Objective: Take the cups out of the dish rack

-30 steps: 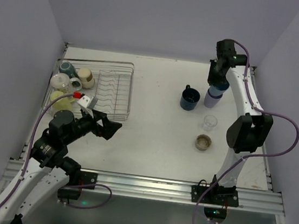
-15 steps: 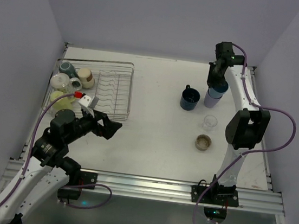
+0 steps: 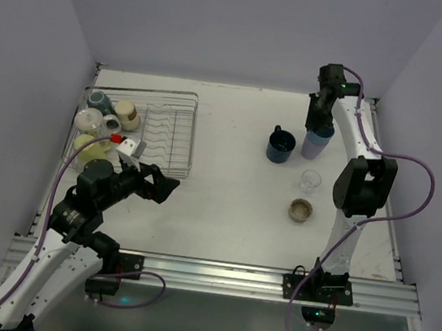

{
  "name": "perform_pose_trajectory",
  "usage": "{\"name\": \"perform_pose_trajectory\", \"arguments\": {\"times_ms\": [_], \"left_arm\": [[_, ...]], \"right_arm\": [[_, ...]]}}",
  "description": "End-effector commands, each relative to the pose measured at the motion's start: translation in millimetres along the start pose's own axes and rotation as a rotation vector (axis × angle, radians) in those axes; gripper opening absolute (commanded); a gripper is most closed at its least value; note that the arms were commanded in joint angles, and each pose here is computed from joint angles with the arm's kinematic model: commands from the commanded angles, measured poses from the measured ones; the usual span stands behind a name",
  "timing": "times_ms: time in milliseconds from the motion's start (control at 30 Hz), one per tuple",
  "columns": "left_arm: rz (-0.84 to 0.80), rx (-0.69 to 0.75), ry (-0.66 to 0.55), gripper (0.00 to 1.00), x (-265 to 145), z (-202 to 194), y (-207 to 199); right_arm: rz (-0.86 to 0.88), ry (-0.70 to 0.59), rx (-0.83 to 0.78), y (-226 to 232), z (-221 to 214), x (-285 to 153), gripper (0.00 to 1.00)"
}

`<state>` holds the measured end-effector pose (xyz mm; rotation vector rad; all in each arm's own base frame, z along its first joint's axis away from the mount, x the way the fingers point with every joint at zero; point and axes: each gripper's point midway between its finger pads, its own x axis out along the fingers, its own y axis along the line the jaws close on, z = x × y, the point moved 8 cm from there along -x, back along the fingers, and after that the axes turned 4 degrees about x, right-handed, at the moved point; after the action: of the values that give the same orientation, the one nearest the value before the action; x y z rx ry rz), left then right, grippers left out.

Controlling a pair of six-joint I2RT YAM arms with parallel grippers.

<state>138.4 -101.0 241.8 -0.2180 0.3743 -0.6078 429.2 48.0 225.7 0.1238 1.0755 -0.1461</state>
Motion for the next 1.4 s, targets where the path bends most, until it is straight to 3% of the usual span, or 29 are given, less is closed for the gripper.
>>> {"name": "perform_pose_trajectory", "arguments": {"times_ms": [0,100,133,333,367,433,467,500,567,600,633,667,733,967,1167,1367], "left_arm": [[0.028,0.008,-0.005,1.0,-0.1,1.6,3.4],[0.045,0.004,-0.01,1.0,0.1,2.5,4.9],[0.054,0.004,-0.012,1.0,0.3,3.1,5.6],[0.125,-0.007,-0.037,1.0,2.6,12.7,10.9],[0.139,-0.014,-0.034,1.0,4.8,13.7,12.2],[0.179,-0.03,-0.062,1.0,6.2,22.6,14.0],[0.202,-0.039,-0.063,1.0,8.5,25.1,16.0],[0.261,-0.051,-0.094,1.0,7.3,32.9,19.7],[0.342,-0.063,-0.109,1.0,9.0,38.7,26.6],[0.419,-0.075,-0.134,1.0,6.9,44.0,32.5],[0.46,-0.08,-0.144,1.0,6.3,46.4,35.8],[0.5,-0.084,-0.148,1.0,6.7,47.7,39.5],[0.63,-0.088,-0.174,1.0,3.4,50.8,51.0],[1.062,-0.16,-0.136,1.0,-10.5,44.5,110.5],[1.218,-0.254,-0.097,1.0,-28.9,37.3,159.6],[1.199,-0.279,-0.051,1.0,-11.6,34.3,187.7]], "right_arm": [[0.018,-0.015,-0.04,-3.5,4.6,-9.4,0.28],[0.032,-0.051,-0.027,-2.4,9.2,-18.3,0.37],[0.046,-0.068,-0.022,-1.7,10.6,-24.7,0.46],[0.131,-0.172,0.033,4.6,14.1,-51.3,0.61],[0.176,-0.238,0.054,7.3,18.4,-70.0,0.66],[0.205,-0.269,0.061,12.0,7.4,-76.8,0.71],[0.282,-0.381,0.075,17.9,11.1,-104.7,0.79],[0.306,-0.358,0.075,20.2,-5.9,-97.0,0.83],[0.414,-0.499,0.093,31.3,-13.6,-131.3,0.92],[0.433,-0.462,0.087,34.1,-36.2,-117.0,0.94],[0.498,-0.524,0.074,46.7,-40.6,-125.1,0.96],[0.515,-0.481,0.077,49.7,-63.7,-110.6,0.96],[0.627,-0.533,0.068,62.3,-80.6,-127.4,0.97],[0.834,-0.452,0.041,79.1,-141.5,-104.5,0.98],[0.884,-0.433,-0.001,79.7,-153.2,-100.2,0.99],[0.92,-0.422,-0.038,79.9,-157.3,-103.8,0.99]]}}
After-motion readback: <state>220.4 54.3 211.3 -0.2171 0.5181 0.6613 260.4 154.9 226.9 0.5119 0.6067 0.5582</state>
